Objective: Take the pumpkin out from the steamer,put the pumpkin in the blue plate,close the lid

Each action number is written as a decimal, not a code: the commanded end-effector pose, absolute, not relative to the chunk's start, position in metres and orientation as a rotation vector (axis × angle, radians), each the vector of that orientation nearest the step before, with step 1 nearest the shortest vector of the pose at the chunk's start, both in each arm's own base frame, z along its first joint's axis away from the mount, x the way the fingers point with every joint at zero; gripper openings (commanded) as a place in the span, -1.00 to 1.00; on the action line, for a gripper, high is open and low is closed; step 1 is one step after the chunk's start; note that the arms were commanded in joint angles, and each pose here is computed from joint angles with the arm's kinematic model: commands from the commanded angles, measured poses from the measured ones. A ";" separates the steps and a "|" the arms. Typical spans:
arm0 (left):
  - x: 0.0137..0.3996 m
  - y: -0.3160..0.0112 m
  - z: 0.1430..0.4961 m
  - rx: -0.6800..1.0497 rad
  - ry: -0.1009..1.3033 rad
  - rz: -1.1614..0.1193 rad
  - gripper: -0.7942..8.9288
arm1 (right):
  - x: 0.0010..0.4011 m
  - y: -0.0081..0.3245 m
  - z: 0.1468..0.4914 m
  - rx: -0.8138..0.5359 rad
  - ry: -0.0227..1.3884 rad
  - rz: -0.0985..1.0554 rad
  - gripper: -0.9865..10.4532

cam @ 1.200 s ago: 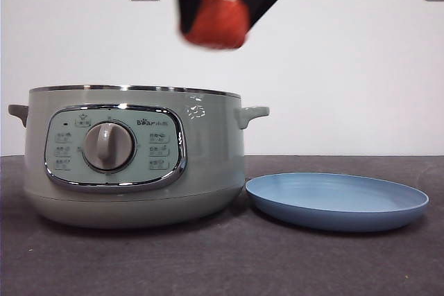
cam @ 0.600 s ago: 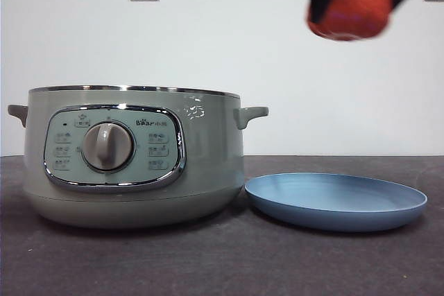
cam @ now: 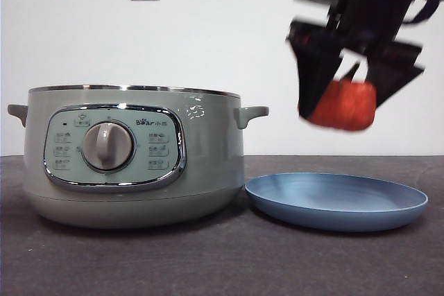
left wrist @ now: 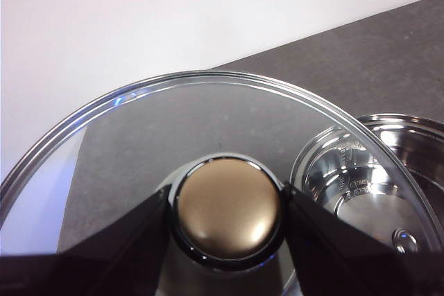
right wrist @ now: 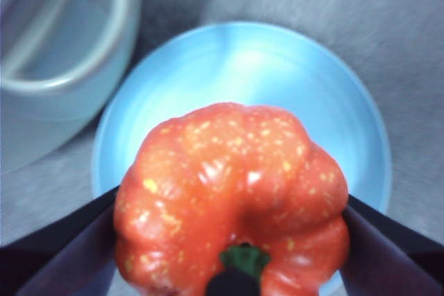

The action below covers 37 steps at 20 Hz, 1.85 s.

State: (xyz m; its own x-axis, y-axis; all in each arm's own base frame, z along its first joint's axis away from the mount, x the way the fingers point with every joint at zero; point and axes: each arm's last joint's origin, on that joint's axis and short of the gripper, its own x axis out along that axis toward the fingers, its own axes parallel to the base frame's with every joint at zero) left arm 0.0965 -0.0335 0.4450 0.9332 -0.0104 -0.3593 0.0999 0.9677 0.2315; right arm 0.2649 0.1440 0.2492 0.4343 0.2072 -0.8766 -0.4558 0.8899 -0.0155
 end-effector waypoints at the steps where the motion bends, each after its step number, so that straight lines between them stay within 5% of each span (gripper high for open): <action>1: 0.092 -0.031 0.454 0.215 0.301 -0.047 -0.85 | 0.275 0.149 0.226 -0.270 1.101 0.406 -0.82; 6: 0.092 -0.031 0.454 0.215 0.300 -0.047 -0.85 | 0.289 0.156 0.188 -0.299 1.199 0.394 -0.81; 15: 0.093 -0.033 0.457 0.188 0.269 -0.109 -0.85 | 0.293 0.150 0.177 -0.299 1.251 0.366 0.11; 21: 0.112 -0.045 0.452 0.196 0.323 -0.191 -0.85 | 0.295 0.144 0.179 -0.281 1.259 0.351 0.12; 29: 0.176 -0.082 0.430 0.188 0.449 -0.400 -0.85 | 0.274 0.134 0.239 -0.215 1.076 0.358 0.11; 37: 0.218 -0.108 0.401 0.129 0.454 -0.440 -0.85 | 0.222 0.108 0.323 -0.131 0.761 0.385 0.11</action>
